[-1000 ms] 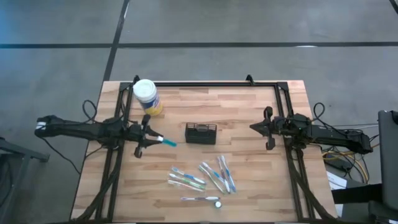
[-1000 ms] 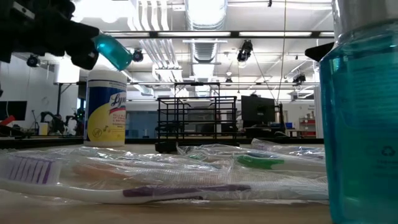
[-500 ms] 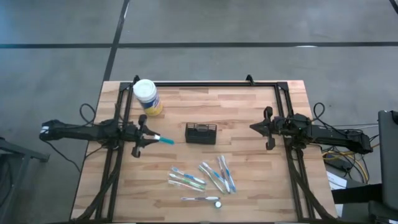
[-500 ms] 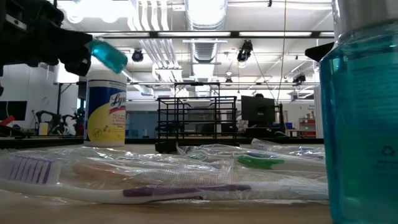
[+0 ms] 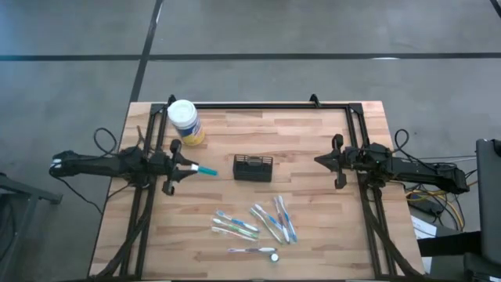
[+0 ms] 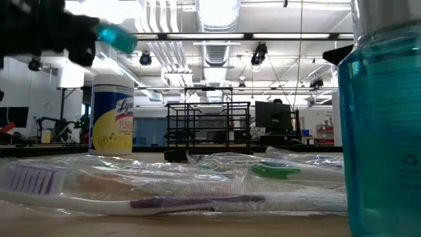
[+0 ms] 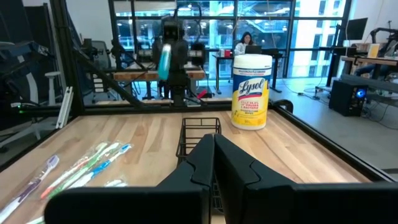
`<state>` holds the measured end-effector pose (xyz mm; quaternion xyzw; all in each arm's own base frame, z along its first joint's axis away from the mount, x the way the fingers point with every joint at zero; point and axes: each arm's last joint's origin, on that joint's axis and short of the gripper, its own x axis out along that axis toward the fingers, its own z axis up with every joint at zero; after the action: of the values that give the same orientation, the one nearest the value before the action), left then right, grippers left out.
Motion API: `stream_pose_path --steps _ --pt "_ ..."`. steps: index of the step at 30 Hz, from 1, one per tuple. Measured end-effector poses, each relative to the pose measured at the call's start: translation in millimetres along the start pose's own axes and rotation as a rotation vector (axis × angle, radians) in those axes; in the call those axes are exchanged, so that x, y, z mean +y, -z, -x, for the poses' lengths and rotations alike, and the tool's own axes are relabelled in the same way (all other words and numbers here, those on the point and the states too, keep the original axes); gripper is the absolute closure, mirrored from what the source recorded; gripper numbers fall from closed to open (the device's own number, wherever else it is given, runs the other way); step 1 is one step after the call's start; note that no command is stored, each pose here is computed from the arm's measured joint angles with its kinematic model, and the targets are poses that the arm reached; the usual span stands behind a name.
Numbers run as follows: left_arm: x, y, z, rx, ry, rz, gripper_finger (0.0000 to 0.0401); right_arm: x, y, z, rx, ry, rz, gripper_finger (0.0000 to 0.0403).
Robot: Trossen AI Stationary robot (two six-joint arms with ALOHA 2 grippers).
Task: Pick & Place toothbrushing station
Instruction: Put the top mouthwash into the mesh organizer
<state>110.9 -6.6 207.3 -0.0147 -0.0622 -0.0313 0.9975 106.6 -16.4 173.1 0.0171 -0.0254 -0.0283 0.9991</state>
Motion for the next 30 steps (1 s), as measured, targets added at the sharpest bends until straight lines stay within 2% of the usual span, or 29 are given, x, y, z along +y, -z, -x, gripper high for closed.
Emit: stream_pose_path --steps 3,7,13,18,21,24,26,30 --pt "0 -32 -5 0.009 -0.034 -0.050 0.0300 0 0 0 0.000 0.000 0.000 0.0394" --pt "2 -71 -20 0.075 -0.130 -0.081 0.0300 0 0 0 0.000 0.000 0.001 0.0394" --pt "4 -109 -72 0.237 -0.242 -0.051 0.0300 0 0 0 0.000 0.000 0.005 0.0394" --pt "4 -113 -127 0.421 -0.249 -0.049 0.0300 0 0 0 0.000 0.001 0.016 0.0394" --pt "4 -97 -157 0.584 -0.237 -0.068 0.0300 0 0 0 0.000 0.001 0.016 0.0394" --pt "4 -100 -185 0.613 -0.227 -0.084 0.0300 0 0 0 0.000 0.001 0.016 0.0394" --pt "4 -90 -199 0.694 -0.223 -0.104 0.0300 0 0 0 0.000 0.001 0.016 0.0394" --pt "5 -79 -221 0.757 -0.213 -0.132 0.0300 0 0 0 0.000 0.001 0.016 0.0394"
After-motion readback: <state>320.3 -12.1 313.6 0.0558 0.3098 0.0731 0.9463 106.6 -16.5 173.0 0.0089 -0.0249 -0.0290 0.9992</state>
